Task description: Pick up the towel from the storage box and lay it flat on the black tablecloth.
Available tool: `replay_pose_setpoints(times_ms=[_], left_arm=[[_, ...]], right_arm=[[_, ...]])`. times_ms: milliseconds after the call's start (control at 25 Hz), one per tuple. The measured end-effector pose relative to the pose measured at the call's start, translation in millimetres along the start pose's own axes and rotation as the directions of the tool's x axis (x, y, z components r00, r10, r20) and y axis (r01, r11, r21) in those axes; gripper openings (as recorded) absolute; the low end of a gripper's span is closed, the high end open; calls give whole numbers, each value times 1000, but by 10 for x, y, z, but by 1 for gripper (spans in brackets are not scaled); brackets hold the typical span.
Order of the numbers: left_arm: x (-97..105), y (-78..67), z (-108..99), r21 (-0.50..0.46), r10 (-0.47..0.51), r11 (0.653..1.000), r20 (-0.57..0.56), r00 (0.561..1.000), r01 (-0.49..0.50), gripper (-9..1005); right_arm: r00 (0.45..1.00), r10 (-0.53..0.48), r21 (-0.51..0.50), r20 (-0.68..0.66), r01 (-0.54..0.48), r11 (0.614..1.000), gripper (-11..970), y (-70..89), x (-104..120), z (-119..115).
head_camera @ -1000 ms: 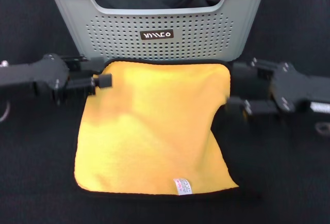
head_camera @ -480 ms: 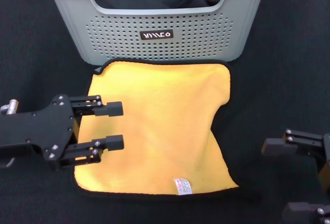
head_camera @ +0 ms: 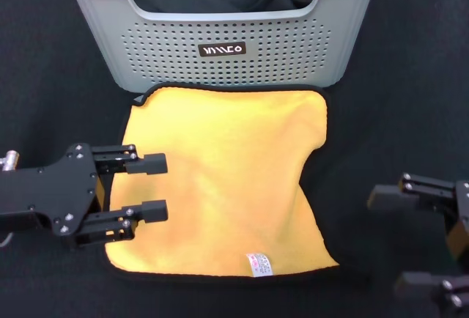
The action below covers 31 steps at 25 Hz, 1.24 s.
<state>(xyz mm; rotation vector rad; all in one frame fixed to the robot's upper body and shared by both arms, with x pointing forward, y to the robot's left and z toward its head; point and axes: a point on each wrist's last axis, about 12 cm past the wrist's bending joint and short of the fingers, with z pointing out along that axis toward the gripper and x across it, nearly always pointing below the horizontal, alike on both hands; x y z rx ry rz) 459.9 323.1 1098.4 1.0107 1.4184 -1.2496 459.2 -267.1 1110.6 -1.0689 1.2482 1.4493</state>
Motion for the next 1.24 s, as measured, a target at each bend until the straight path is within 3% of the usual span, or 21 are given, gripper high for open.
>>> replay_pose_setpoints(times_ms=[240,360,1240], left_arm=[[-16,18,26,14,4,1000,-2,1000,-4,574],[-31,28,32,13,10,1000,5,1000,-10,574],[4,-6,31,-10,15,1000,39,999,-15,574]], right_arm=[[999,-46,-4,-24,46,999,884,-232,-19,208],[998,-49,-18,-29,48,999,884,-276,-14,262],[999,-35,13,-33,36,999,884,-292,47,267]])
